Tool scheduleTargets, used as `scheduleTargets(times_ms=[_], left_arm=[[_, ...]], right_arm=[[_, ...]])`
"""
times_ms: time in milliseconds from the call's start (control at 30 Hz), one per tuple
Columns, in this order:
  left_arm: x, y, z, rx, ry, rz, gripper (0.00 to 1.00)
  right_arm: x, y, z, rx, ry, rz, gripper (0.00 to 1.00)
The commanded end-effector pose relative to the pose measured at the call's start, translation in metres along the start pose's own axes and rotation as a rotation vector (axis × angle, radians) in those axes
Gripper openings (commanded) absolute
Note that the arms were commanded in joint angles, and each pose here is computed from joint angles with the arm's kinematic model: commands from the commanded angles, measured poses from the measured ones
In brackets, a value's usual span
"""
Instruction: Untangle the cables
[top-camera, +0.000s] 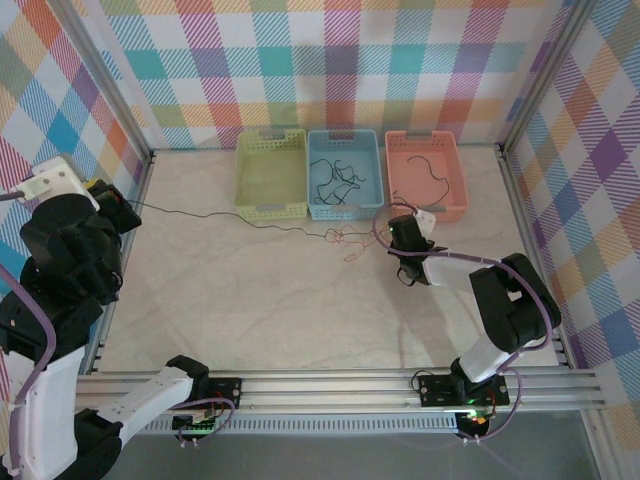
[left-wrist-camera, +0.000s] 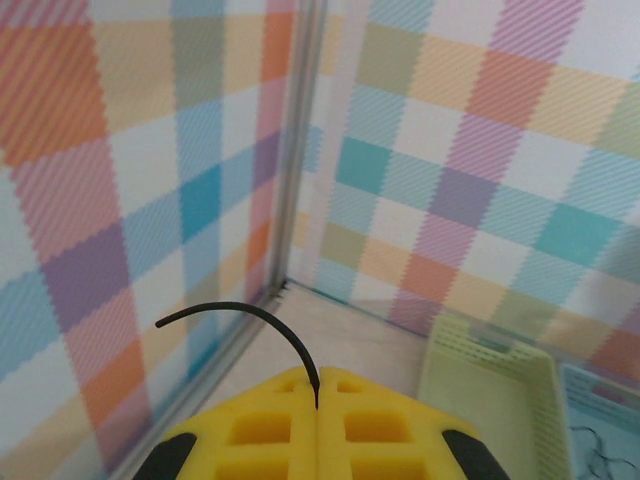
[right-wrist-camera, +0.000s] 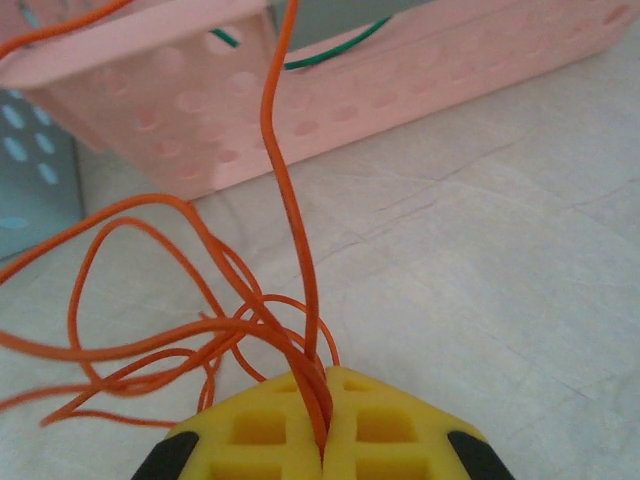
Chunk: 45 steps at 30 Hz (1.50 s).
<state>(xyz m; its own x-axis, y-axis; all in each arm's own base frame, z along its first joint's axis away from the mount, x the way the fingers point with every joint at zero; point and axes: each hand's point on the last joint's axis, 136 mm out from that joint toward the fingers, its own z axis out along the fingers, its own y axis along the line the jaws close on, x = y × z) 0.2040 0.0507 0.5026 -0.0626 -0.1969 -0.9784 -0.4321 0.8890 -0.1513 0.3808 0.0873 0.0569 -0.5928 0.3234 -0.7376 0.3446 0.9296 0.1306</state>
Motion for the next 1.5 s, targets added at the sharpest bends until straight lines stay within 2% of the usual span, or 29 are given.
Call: scheduleTargets(times_ms=[0,133,433,533,767,867,1033,1233,1300,1400,1467], left_arm=[[-0.012,0.020,-0.005,-0.103,-0.058,0.038,0.00],[-0.019,0.031,-0.008,-0.163,-0.080,0.043,0.00],[-0.017,0.023,-0.005,-0.126,-0.072,0.045,0.00],[0.001,-0.014,0.000,0.086,-0.021,0.026,0.00],[0.069,-0.137,-0.009,0.675,0.287,-0.023,0.00],[0.081,-0.165,-0.016,0.805,0.353,-0.070,0.00],[0.095,-0.190,-0.019,0.907,0.442,-0.094,0.00],[0.128,-0.188,0.002,0.788,0.559,-0.120,0.00],[0.135,-0.194,0.003,0.804,0.587,-0.119,0.00],[0.135,-0.203,-0.003,0.865,0.599,-0.151,0.00],[0.129,-0.209,-0.009,0.911,0.595,-0.170,0.00]], right_arm=[[-0.015,-0.020,-0.006,0.084,-0.047,0.099,0.00],[-0.016,-0.039,-0.010,0.136,-0.065,0.173,0.00],[-0.015,-0.062,-0.009,0.210,-0.063,0.257,0.00],[-0.017,-0.047,-0.007,0.138,-0.042,0.219,0.00],[-0.023,-0.018,-0.010,-0.005,-0.053,0.138,0.00],[-0.025,-0.008,-0.012,-0.053,-0.059,0.107,0.01],[-0.029,0.011,-0.017,-0.145,-0.050,0.058,0.11],[-0.034,0.031,-0.029,-0.227,-0.084,-0.004,0.32],[-0.038,0.042,-0.038,-0.271,-0.125,-0.031,0.39],[-0.046,0.065,-0.061,-0.390,-0.224,-0.094,0.43],[-0.045,0.089,-0.079,-0.538,-0.265,-0.146,0.43]])
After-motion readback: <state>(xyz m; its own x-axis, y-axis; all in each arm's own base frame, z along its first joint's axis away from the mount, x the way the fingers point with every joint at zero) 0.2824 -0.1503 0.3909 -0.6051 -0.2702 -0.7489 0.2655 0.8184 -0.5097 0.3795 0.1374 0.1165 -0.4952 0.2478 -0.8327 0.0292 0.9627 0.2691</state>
